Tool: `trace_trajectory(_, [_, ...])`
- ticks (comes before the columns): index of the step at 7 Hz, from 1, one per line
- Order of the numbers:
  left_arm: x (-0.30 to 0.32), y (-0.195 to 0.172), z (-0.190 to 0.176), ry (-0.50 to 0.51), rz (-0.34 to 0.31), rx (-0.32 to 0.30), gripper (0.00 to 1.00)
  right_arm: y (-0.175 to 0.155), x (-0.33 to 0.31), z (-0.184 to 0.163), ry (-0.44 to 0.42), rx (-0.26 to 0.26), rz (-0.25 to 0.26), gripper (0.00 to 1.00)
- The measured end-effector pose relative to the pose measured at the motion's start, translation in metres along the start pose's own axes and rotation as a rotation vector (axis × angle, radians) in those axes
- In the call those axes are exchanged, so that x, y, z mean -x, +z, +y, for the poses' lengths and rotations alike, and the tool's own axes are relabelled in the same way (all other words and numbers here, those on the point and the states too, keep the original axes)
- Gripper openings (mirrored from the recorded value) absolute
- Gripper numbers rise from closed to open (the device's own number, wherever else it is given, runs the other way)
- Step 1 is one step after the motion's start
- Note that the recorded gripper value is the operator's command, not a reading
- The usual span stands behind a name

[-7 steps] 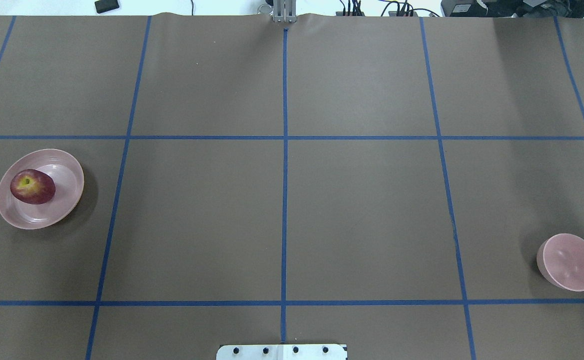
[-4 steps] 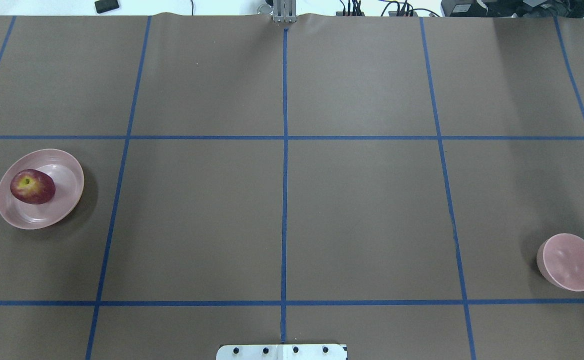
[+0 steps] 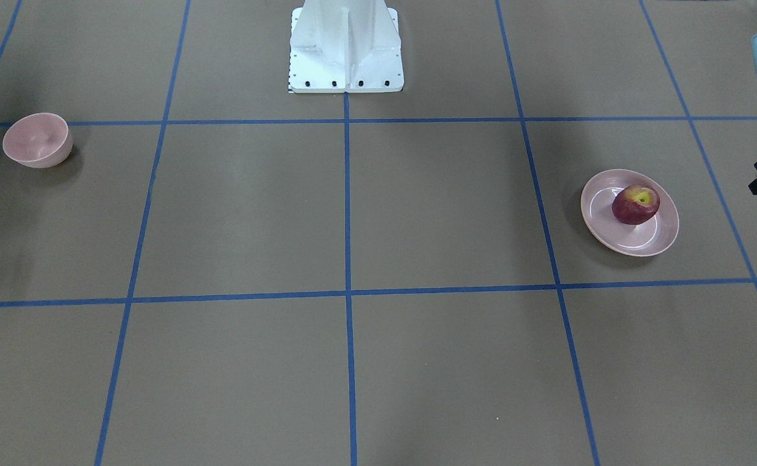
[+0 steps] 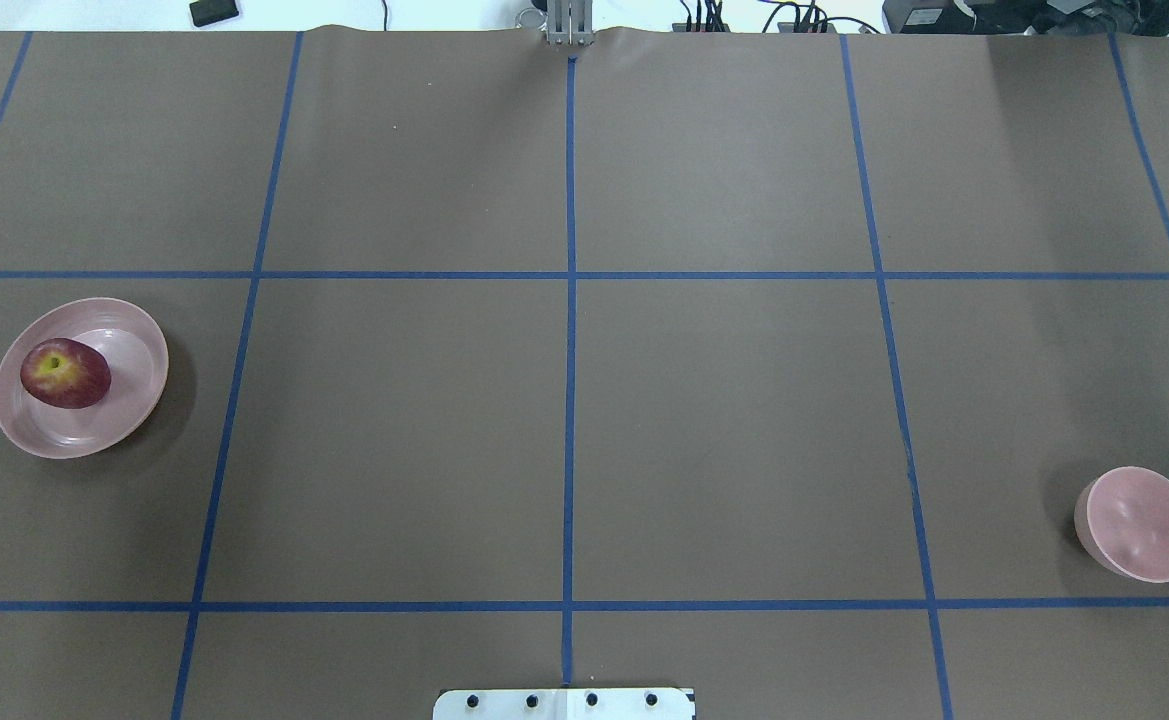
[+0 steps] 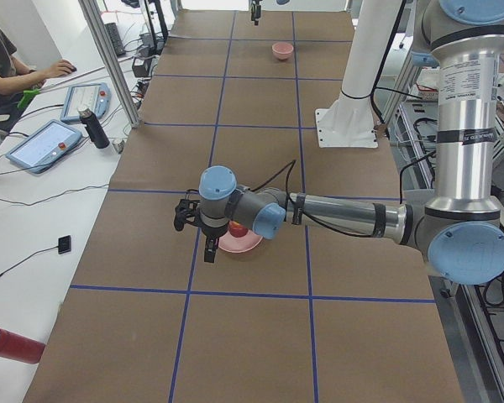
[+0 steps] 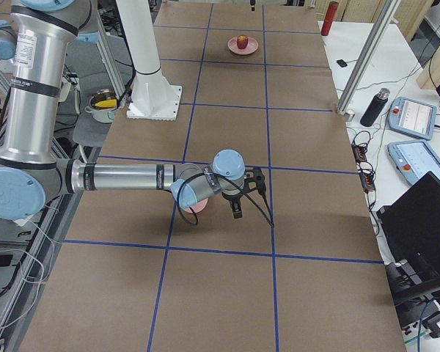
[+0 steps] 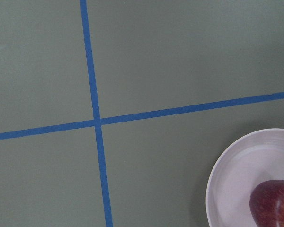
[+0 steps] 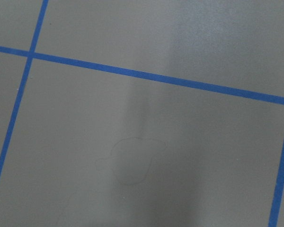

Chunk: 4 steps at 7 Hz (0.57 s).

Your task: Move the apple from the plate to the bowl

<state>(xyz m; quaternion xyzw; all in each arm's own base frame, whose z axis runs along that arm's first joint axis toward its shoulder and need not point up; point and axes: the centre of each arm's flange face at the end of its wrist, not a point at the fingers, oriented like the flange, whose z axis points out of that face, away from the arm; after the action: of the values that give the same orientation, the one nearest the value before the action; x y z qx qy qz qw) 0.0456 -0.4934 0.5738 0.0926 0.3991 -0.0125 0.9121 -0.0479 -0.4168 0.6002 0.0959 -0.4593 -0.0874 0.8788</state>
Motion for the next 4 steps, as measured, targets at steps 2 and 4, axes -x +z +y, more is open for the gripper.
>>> trace_trajectory(2, [-0.034,0.02,0.001,0.005,0.003,-0.011,0.98,0.013,-0.008,0.028,0.026,0.041,0.005,0.99])
trace_trajectory(4, [-0.06,0.027,0.005,-0.035,0.012,-0.008,0.98,0.03,0.006,0.053,0.016,0.106,0.009,0.98])
